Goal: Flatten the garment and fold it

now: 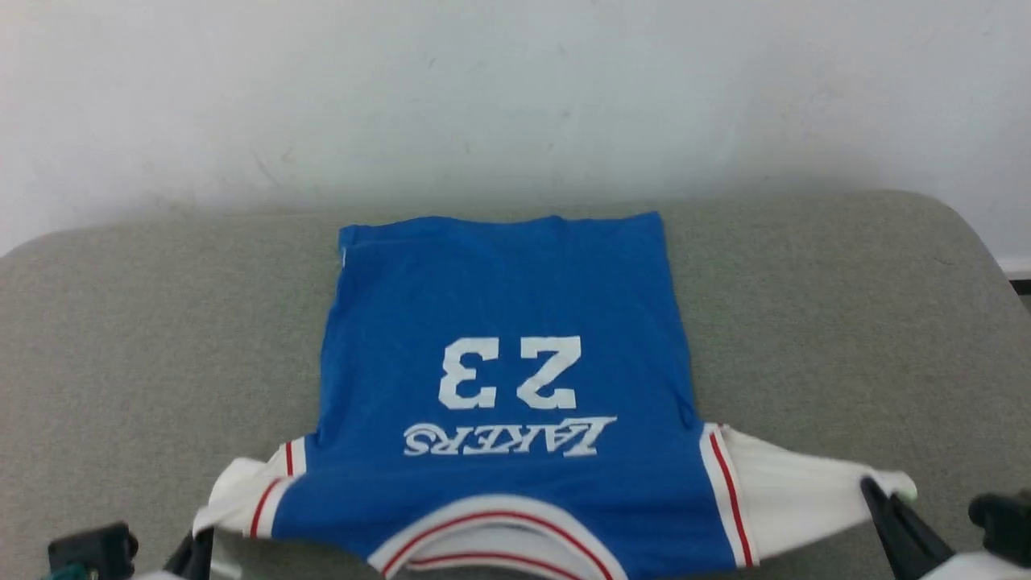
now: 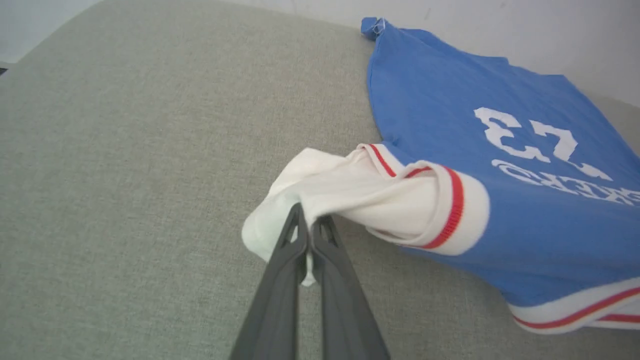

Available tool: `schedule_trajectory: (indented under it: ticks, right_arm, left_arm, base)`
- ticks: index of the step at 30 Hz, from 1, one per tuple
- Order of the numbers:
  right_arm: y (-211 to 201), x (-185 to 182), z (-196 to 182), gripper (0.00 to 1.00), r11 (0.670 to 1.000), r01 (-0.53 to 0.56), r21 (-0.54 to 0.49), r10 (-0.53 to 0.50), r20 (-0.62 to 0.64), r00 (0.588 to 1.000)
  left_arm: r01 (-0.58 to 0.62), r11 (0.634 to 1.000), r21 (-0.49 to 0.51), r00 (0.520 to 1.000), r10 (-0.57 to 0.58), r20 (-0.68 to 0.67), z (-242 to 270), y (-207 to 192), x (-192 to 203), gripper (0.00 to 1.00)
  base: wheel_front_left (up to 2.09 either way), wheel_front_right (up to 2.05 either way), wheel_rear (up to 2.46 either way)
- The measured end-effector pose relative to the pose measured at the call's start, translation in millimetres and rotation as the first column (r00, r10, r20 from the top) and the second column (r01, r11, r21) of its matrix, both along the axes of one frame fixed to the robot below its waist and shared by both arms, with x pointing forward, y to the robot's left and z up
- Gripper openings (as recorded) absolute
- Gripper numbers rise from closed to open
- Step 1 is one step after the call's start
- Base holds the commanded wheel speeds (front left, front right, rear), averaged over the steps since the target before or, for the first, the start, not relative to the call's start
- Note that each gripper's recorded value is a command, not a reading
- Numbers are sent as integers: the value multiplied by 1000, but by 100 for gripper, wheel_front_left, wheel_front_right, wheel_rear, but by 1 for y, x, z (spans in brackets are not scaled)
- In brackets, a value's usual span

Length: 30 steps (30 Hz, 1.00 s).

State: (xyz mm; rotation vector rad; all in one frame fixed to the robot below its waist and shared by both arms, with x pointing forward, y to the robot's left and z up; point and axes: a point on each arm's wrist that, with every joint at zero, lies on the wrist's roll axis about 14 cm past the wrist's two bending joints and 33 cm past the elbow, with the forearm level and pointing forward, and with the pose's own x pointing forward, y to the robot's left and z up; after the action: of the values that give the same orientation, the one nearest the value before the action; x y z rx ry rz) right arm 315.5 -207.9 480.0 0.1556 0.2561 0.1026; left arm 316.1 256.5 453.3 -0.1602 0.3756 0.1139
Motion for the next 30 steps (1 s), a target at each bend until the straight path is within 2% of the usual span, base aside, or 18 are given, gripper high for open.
schedule_trajectory:
  ticks: [5,11,12,13,14,18,22,25,30]
  right_arm:
    - [0,-37,-26,0,997,70,26,-66,-146,987]
    - [-1,-73,-73,0,995,96,2,-90,-331,939]
    - [0,-75,-78,27,995,98,5,-90,-345,934]
    - [4,-73,-78,95,996,92,17,-81,-344,936]
    - [5,-68,-74,100,995,97,36,-80,-322,943]
    - [-8,-37,-42,100,984,152,89,-134,-182,974]
    - [-30,1,-22,100,977,194,90,-186,-91,978]
    - [-30,45,-14,100,980,172,97,-168,-51,984]
    - [-1,129,-10,100,988,90,124,-85,-41,996]
  left_arm:
    - [-23,999,-44,991,17,-134,-16,-7,-43,0]
    - [-79,994,-76,965,57,-258,-43,-13,-79,0]
    - [-81,993,-82,963,56,-262,-44,-15,-80,0]
    - [-89,992,-89,964,64,-258,-45,-17,-81,0]
    - [-94,991,-93,966,69,-249,-44,-17,-80,0]
    - [-106,989,-101,969,80,-232,-42,-19,-78,0]
    - [-110,988,-112,974,85,-210,-39,-20,-69,0]
    - [-112,987,-113,979,90,-181,-33,-20,-60,0]
    - [-103,988,-112,989,89,-118,-22,-21,-38,0]
  base:
    - [0,0,0]
    - [0,0,0]
    - [0,0,0]
    - [0,0,0]
    - [0,0,0]
    - [0,0,0]
    - [0,0,0]
    - [0,0,0]
    - [0,0,0]
